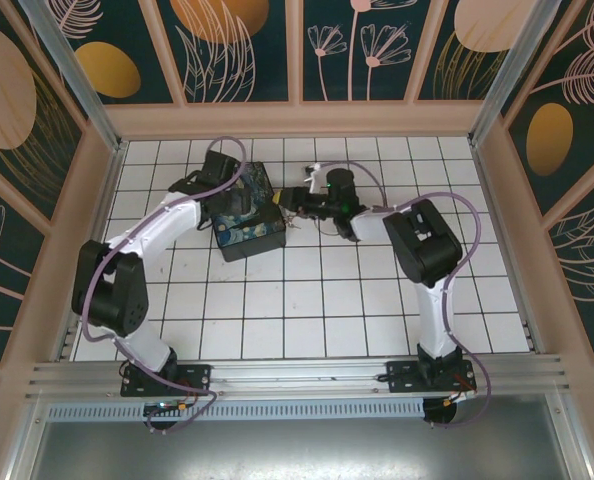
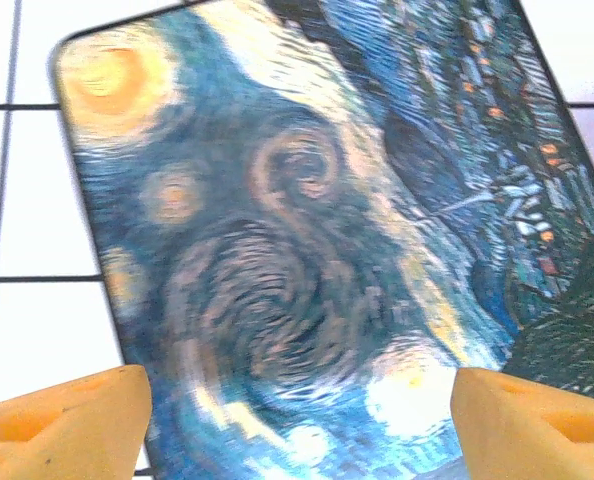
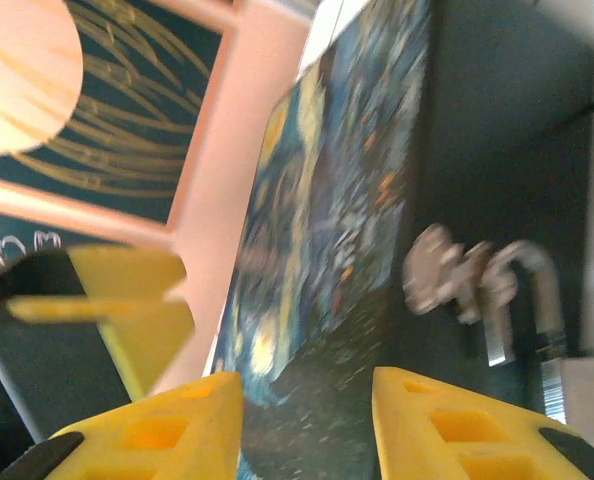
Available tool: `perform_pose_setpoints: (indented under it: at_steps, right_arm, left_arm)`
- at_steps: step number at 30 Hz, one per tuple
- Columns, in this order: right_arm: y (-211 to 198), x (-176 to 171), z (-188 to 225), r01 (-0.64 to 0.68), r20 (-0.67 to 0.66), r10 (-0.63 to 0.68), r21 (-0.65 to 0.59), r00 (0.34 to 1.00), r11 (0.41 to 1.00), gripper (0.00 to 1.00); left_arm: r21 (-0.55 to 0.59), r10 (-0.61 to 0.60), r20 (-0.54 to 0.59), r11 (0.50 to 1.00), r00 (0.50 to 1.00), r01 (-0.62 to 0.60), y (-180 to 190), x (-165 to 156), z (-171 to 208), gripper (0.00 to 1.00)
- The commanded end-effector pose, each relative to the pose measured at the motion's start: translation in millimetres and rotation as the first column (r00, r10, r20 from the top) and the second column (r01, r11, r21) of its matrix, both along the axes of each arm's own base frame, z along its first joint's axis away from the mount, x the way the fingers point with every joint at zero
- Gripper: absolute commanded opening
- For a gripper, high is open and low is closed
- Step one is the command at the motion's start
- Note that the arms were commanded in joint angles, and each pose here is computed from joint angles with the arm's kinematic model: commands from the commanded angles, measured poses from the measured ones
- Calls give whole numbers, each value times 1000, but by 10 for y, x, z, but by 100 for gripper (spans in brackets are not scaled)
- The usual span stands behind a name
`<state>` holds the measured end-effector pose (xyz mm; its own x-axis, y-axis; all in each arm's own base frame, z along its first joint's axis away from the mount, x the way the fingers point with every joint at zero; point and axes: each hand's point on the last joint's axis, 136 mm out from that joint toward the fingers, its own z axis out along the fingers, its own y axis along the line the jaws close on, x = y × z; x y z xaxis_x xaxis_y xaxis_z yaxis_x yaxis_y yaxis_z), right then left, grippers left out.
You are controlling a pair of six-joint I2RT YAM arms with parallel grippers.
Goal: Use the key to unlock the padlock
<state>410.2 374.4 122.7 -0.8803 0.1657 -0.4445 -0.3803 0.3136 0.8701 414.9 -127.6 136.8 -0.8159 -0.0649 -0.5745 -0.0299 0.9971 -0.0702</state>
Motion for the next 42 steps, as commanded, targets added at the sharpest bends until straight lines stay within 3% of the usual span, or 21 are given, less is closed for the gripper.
perform_pose_setpoints:
  at_steps: [1,5,8,14,17,23,27,29,33,37,42]
  right_arm:
    - [140,-303,-111,-64,-22,63,-66,998,996,40]
    - [181,-573,-146,-84,-32,82,-78,996,993,40]
    - [191,-719,-7,-107,-46,107,-16,993,994,40]
    - [684,-1233,256,-224,-40,225,39,973,974,40]
    - [620,-1227,300,-188,-33,189,43,981,981,41]
    - [14,-925,228,-37,24,38,-61,999,997,44]
    - [-333,-924,-90,39,43,-30,-213,999,976,51]
    - [-439,-944,-352,53,72,-30,-343,997,938,54]
    - [-387,-967,-666,13,97,38,-476,995,879,55]
    - [-229,-974,-737,9,150,81,-517,985,856,57]
    - [-47,-1008,-719,-17,158,108,-490,981,872,58]
  left_arm:
    - [34,100,-76,995,992,-98,278,-198,-113,80]
    - [24,128,-80,992,988,-127,379,-302,-187,80]
    - [30,137,-83,990,987,-135,421,-351,-212,80]
    - [42,194,-72,981,978,-191,662,-306,-241,80]
    - [41,189,-58,982,980,-186,680,-235,-229,80]
    - [34,153,-80,988,985,-150,608,-177,-299,78]
    - [33,141,-78,990,987,-139,592,-154,-294,78]
    - [29,138,-76,990,988,-136,584,-146,-286,78]
    - [34,136,-77,990,988,-134,587,-131,-296,78]
    - [25,129,-84,992,988,-127,562,-130,-320,77]
    - [17,120,-79,993,990,-119,537,-95,-280,76]
